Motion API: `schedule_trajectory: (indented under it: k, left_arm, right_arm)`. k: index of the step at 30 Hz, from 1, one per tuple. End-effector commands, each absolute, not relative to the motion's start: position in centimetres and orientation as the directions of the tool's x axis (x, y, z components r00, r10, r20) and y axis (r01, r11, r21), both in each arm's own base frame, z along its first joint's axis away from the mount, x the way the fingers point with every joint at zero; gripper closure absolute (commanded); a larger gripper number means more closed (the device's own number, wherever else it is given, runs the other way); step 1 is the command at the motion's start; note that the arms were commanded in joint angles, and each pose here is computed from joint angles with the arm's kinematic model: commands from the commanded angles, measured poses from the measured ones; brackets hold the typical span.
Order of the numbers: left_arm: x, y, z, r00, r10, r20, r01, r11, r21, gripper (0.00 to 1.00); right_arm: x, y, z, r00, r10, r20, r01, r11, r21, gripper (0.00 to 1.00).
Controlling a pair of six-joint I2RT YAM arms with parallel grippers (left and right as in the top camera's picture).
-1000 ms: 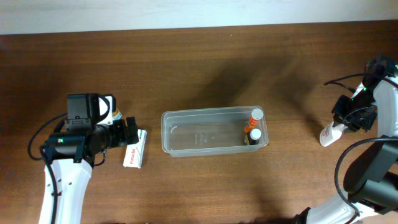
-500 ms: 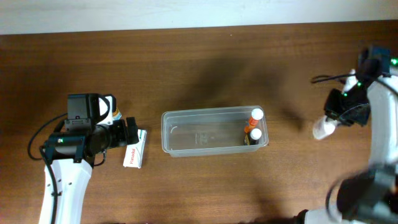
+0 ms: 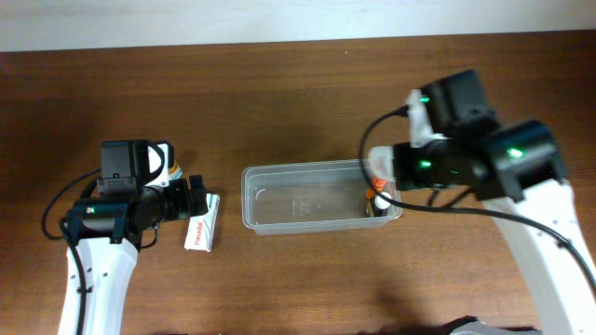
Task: Pack container
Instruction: 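Lower the white dropper bottle into the container and release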
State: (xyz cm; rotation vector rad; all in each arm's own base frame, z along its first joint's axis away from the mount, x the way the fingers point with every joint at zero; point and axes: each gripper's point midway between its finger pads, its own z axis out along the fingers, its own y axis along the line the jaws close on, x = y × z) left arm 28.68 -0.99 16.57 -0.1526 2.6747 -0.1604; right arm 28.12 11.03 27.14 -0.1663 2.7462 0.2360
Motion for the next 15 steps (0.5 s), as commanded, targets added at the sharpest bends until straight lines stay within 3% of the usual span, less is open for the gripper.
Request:
schedule_trajectory:
  k: [1,12,15]
  left_arm:
    - [29.0,-1.2,17.1,-0.886,-0.118,-0.448,-0.06,0.988,-0.141,0.01]
    - [29.0,-1.2,17.1,-0.886,-0.118,-0.448,-0.06,0.988,-0.141,0.0]
    - [29.0,-1.2,17.1,-0.886,-0.118,-0.448,-0.06,0.988,-0.141,0.01]
  right_arm:
    - [29.0,13.2,25.9,-0.93,-0.088,-0.358,-0.145,0.98,0.134,0.89]
    - [32.2,14.1,16.0,-0.994,-0.067,-0.085,-0.069,0.997,0.017,0.9]
    - [33.0,14.4,14.3,-0.996,-0.069,-0.064,-0.069,0.998,0.006,0.9]
